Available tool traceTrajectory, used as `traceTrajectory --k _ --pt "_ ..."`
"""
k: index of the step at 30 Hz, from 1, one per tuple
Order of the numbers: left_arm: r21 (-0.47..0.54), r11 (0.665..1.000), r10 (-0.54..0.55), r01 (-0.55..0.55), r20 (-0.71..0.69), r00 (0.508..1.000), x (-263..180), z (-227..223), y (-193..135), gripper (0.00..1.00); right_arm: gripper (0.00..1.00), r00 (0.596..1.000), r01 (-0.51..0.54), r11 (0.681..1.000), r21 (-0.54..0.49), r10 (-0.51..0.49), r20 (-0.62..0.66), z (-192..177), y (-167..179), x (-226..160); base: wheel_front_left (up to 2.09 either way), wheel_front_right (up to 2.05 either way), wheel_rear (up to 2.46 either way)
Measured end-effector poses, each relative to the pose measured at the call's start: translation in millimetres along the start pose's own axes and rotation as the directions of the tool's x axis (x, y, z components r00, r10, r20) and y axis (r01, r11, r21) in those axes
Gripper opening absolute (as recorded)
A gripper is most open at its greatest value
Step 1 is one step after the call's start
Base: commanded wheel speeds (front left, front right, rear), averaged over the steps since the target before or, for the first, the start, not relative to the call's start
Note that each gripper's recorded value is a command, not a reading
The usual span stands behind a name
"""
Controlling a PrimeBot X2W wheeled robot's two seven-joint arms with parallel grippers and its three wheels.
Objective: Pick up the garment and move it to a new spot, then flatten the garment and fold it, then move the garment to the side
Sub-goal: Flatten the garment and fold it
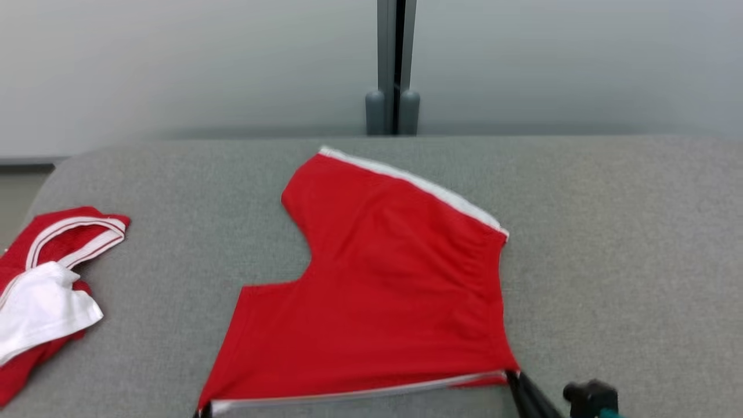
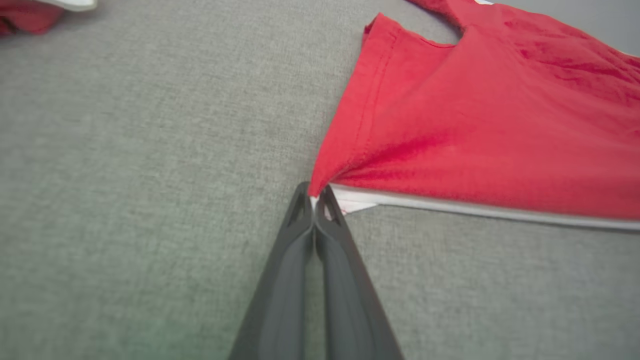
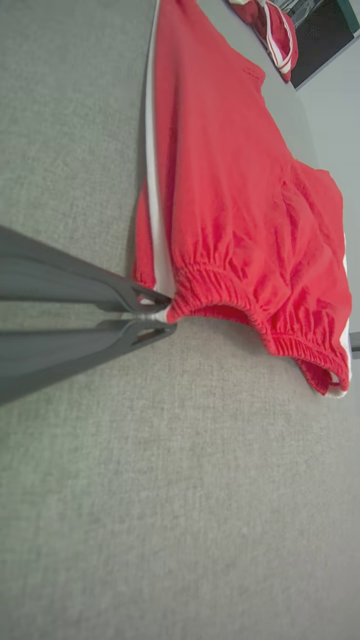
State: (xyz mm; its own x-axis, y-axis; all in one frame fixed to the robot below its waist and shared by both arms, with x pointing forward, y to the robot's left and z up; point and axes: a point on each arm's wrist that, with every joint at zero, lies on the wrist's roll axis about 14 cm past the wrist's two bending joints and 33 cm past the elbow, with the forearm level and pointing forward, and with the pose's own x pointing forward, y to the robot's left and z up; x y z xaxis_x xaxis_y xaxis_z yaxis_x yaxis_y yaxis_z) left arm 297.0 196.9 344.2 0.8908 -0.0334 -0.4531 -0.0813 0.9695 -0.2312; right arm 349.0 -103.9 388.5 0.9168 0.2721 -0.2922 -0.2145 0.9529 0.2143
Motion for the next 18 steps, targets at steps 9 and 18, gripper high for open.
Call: traceTrajectory --k 9,18 --pt "0.028 0.999 -0.017 0.017 0.012 1.000 -25 -11 -7 0.00 0.00 1.000 0.016 1.000 0.016 -0.016 0.025 -9 5 -44 0.00 0.00 0.00" --pt "0.084 0.990 -0.122 0.112 0.120 0.985 -2 33 -41 0.00 0.00 0.996 0.039 0.997 0.067 -0.044 0.074 4 0 -47 0.00 0.00 0.00"
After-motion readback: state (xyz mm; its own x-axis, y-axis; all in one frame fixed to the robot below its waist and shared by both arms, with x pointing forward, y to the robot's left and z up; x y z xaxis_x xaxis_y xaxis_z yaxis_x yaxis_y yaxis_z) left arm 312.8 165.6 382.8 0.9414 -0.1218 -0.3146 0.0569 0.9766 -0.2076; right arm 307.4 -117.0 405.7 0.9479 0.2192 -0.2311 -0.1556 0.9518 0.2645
